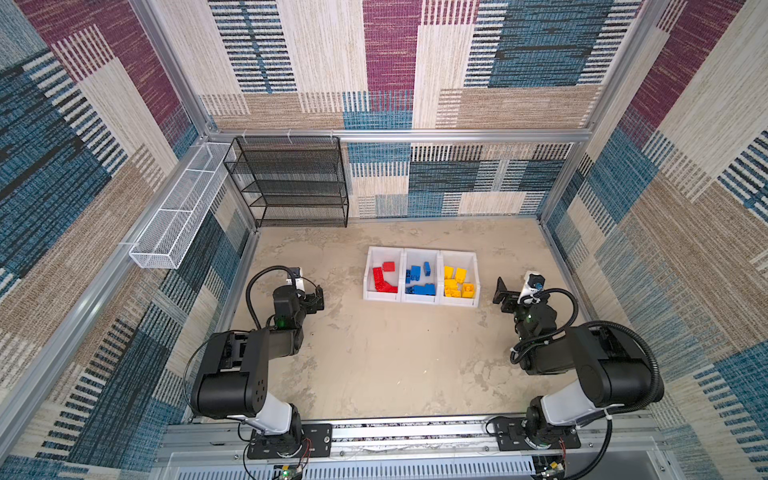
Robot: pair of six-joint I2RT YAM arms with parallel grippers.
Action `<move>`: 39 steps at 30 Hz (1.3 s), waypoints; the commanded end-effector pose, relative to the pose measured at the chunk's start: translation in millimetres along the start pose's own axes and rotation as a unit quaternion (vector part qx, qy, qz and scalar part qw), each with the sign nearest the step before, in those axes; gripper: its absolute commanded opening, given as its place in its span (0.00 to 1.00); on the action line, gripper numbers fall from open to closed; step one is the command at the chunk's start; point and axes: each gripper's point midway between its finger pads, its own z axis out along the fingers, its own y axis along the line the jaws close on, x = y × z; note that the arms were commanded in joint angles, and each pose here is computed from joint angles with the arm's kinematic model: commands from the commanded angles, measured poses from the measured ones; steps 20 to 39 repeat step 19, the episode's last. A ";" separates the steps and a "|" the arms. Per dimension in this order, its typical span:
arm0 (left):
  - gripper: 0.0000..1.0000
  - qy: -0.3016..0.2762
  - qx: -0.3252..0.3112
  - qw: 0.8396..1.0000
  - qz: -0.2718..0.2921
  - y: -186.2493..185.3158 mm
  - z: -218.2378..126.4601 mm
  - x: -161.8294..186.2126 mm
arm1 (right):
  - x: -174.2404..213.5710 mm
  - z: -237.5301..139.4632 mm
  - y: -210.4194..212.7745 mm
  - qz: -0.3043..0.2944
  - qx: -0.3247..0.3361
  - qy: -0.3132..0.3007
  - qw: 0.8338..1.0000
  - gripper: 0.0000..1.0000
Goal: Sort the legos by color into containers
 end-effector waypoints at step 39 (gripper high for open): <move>0.99 -0.017 0.011 1.000 -0.007 -2.5 -0.4 -8.8 | -11.2 -1.7 3.5 -0.004 -0.009 -0.023 1.000 1.00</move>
